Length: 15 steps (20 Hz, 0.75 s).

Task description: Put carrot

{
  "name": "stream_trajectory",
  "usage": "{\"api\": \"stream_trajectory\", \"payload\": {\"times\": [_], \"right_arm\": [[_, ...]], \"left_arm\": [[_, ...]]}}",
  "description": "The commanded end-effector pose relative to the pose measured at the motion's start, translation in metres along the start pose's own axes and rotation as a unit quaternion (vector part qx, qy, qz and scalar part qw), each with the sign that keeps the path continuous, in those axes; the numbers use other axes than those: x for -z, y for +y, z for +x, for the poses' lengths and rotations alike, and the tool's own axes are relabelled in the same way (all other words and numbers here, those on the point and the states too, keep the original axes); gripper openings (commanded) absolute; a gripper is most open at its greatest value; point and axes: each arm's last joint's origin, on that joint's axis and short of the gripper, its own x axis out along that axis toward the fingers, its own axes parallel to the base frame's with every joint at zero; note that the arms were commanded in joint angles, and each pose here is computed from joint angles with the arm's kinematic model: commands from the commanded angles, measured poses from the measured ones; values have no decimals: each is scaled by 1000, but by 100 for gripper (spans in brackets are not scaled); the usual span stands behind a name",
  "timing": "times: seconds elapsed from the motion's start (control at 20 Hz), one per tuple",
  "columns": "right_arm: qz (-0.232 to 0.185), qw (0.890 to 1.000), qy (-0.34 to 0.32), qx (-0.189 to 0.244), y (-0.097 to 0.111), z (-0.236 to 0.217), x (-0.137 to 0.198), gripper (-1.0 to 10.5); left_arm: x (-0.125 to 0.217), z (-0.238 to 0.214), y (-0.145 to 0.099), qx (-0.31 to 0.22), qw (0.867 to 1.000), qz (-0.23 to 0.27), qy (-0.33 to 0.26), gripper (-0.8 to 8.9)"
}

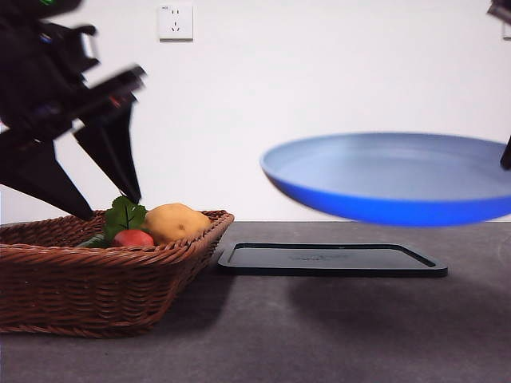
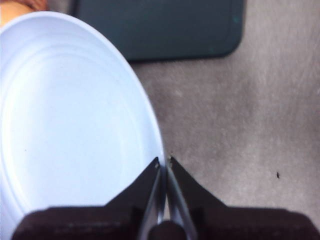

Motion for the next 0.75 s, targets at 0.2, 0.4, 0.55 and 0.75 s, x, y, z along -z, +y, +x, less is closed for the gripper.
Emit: {"api": "stream_trajectory", "payload": {"times": [0.2,0.4,0.55,0.75], "right_arm": [[-2,1000,-15,-7,3,-5,-3,4],[-2,1000,-14,-7,3,-5,-3,4],[-2,1000,-15,-7,3,-5,-3,4],[-2,1000,-15,-7,3,-5,-3,4]], "left_arm": [[-32,31,-9,-27,999,-1,32,297],[-38,58,-7,-56,996,-14,64,297],[-34,69,-4,-61,994,-18,85,297],[-28,69,-7,-65,992,-12,108,296]]}}
